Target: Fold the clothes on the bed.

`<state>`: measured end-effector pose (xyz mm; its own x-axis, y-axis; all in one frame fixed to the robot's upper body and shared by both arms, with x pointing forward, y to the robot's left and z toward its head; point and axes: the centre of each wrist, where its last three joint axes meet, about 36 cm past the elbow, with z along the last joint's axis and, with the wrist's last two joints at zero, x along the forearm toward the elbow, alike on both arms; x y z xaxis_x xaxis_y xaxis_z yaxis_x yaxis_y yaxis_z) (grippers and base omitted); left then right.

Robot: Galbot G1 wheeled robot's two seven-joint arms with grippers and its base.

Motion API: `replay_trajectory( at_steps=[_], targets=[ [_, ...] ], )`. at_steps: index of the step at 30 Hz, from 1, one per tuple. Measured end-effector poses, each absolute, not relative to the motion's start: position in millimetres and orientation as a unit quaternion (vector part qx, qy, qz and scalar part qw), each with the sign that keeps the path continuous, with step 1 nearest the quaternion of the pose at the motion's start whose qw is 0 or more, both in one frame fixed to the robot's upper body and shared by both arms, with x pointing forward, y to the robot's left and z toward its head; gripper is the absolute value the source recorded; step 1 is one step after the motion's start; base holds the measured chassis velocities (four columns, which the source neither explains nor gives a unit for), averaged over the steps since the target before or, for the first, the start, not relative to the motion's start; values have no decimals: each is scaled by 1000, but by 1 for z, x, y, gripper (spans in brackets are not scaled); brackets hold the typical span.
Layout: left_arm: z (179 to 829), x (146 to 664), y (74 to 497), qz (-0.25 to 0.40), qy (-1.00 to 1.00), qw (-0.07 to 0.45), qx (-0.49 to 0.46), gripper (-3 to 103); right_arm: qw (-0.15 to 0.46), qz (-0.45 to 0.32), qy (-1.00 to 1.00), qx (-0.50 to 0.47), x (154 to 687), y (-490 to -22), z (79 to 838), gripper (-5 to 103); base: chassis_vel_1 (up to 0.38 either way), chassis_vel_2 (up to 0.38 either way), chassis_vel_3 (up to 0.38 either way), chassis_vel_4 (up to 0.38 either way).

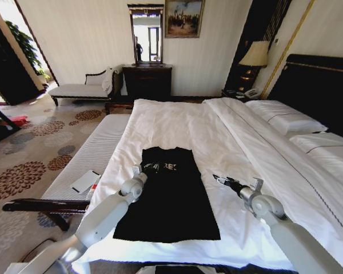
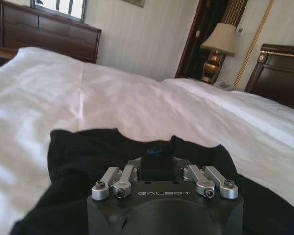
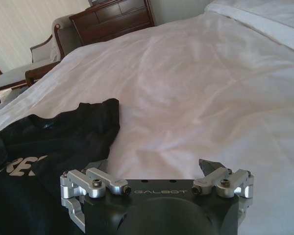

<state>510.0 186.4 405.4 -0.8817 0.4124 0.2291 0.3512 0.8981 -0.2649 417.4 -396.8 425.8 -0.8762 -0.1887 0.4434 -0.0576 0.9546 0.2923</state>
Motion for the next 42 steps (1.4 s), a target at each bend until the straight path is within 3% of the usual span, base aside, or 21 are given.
replay_trajectory(
  at_steps=[1, 2, 7, 10, 16, 24, 29, 42],
  targets=[
    [414, 510, 194, 111, -965, 133, -194, 49, 234, -134, -960, 68, 422, -396, 430, 100, 0, 0, 0, 0],
    [419, 512, 201, 114, -967, 129, -189, 49, 230, -133, -961, 71, 425, -396, 434, 100, 0, 0, 0, 0],
    [429, 524, 236, 129, -973, 121, -151, 72, 214, -130, -965, 83, 438, -397, 450, 100, 0, 0, 0, 0],
    [431, 531, 250, 144, -973, 123, -133, 77, 211, -129, -965, 84, 443, -398, 452, 100, 0, 0, 0, 0],
    [421, 543, 275, 180, -967, 142, -110, 99, 216, -127, -965, 83, 444, -398, 448, 100, 0, 0, 0, 0],
    [398, 569, 305, 151, -968, 151, -132, 103, 220, -124, -965, 75, 437, -405, 446, 100, 0, 0, 0, 0],
    [389, 590, 312, 140, -968, 158, -133, 99, 221, -121, -965, 71, 435, -408, 448, 100, 0, 0, 0, 0],
    [383, 646, 304, 132, -969, 161, -135, 97, 223, -120, -965, 62, 436, -410, 446, 100, 0, 0, 0, 0]
  ],
)
